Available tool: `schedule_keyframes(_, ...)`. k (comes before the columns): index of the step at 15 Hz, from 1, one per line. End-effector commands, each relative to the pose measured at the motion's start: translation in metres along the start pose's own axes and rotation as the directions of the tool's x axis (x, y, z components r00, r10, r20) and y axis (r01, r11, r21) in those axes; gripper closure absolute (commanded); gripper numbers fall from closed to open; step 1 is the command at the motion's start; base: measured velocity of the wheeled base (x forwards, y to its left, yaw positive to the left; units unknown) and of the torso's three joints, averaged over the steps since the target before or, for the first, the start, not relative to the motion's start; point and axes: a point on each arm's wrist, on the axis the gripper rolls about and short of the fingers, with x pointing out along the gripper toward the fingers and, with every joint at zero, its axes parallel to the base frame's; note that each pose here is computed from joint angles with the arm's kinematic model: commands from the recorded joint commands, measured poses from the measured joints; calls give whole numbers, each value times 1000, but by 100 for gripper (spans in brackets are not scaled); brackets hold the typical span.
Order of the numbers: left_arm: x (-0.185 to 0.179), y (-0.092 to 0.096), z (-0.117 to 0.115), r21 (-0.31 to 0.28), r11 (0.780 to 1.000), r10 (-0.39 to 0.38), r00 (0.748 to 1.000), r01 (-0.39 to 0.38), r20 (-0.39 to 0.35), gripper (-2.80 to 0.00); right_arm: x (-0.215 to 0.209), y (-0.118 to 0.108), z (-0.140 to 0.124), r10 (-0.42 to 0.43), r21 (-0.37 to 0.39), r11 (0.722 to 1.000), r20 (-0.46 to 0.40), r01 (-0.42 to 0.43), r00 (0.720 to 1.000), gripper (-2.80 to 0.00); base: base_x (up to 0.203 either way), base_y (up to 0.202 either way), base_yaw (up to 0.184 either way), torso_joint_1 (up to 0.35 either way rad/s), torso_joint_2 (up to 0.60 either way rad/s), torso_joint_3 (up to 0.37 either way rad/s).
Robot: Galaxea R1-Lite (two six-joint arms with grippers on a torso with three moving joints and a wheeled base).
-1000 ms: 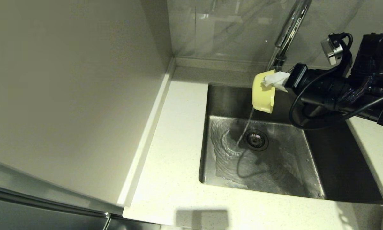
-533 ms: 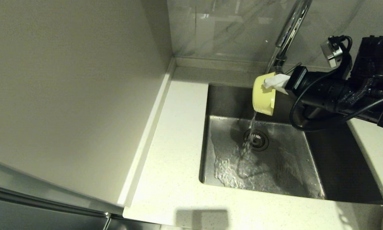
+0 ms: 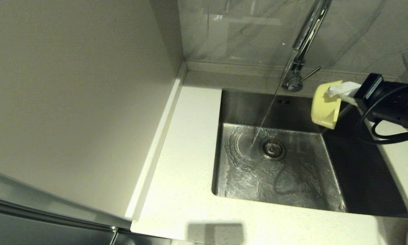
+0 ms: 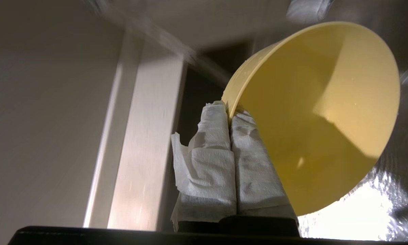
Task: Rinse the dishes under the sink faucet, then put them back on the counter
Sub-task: Rinse the bowl
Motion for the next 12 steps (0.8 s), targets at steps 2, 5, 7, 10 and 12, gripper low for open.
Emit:
schedule_keyframes(2,0,0,0,-1,1000,1,1000,-1,2,0,-25,1,22,-21,-19,1000,98,22,995,0,0,0,0,0,0,0)
schedule_keyframes(5,0,0,0,-1,1000,1,1000,-1,2,0,-42,-38,-39,-161,-52,986,-86,157,983,0,0,0,0,0,0,0)
schedule_keyframes(7,0,0,0,-1,1000,1,1000,-1,2,0,-51,-47,-54,-198,-87,978,-122,189,973,0,0,0,0,0,0,0)
schedule_keyframes(10,0,0,0,-1,1000,1,1000,-1,2,0,-70,-44,-53,-226,-287,937,-67,198,972,0,0,0,0,0,0,0)
schedule_keyframes(12,0,0,0,-1,1000,1,1000,-1,2,0,-69,-35,-33,-240,-379,898,4,223,971,0,0,0,0,0,0,0)
